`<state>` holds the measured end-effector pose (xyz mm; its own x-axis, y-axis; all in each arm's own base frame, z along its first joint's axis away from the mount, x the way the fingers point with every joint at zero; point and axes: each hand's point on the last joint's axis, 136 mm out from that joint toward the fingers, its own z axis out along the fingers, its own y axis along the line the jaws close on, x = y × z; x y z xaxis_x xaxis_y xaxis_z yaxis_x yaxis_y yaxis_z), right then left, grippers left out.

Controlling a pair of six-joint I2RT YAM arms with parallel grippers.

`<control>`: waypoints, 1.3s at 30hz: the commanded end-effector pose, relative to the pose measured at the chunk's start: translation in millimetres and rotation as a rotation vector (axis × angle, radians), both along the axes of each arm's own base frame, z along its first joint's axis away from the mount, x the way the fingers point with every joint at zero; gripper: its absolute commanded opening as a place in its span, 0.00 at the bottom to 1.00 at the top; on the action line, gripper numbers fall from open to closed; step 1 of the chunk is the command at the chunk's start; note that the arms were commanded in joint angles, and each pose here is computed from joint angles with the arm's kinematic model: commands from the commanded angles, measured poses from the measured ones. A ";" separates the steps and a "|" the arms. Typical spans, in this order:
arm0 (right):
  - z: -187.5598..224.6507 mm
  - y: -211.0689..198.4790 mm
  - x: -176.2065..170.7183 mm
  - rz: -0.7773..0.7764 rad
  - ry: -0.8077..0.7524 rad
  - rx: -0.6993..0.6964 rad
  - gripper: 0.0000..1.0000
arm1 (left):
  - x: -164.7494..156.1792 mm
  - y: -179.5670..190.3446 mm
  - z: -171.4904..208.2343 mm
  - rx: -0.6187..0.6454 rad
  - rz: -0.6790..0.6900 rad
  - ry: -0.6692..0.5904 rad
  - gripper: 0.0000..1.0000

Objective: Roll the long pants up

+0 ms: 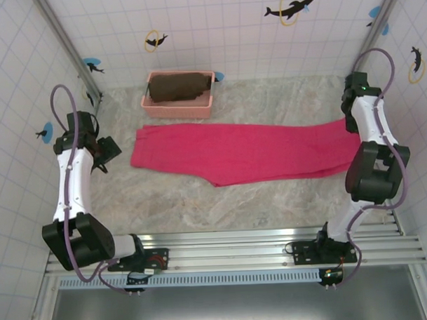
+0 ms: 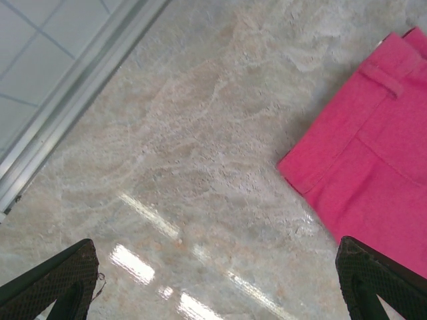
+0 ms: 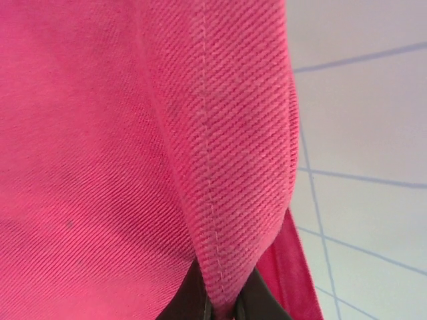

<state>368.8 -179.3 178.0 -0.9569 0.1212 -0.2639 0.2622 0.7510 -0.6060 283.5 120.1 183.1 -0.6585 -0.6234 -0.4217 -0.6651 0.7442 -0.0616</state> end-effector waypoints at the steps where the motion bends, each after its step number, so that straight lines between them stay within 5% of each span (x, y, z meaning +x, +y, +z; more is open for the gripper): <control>1: 38.2 52.7 13.2 0.108 -0.058 -0.065 0.00 | -3.8 -12.5 -7.2 -0.019 -0.049 0.025 0.94; 11: 69.1 272.4 51.8 0.475 -0.161 -0.108 0.00 | 7.4 -24.3 -26.8 -0.064 -0.133 0.026 0.94; 19: 43.6 444.9 73.4 0.735 -0.200 -0.043 0.00 | 31.0 -29.0 -23.8 -0.106 -0.174 -0.024 0.94; 27: 7.9 523.4 74.4 0.844 -0.253 0.137 0.00 | 38.5 -37.0 -19.2 -0.132 -0.193 -0.058 0.94; 39: 46.7 599.2 40.6 1.064 -0.377 0.176 0.00 | 22.3 -41.9 -27.9 -0.135 -0.203 -0.036 0.94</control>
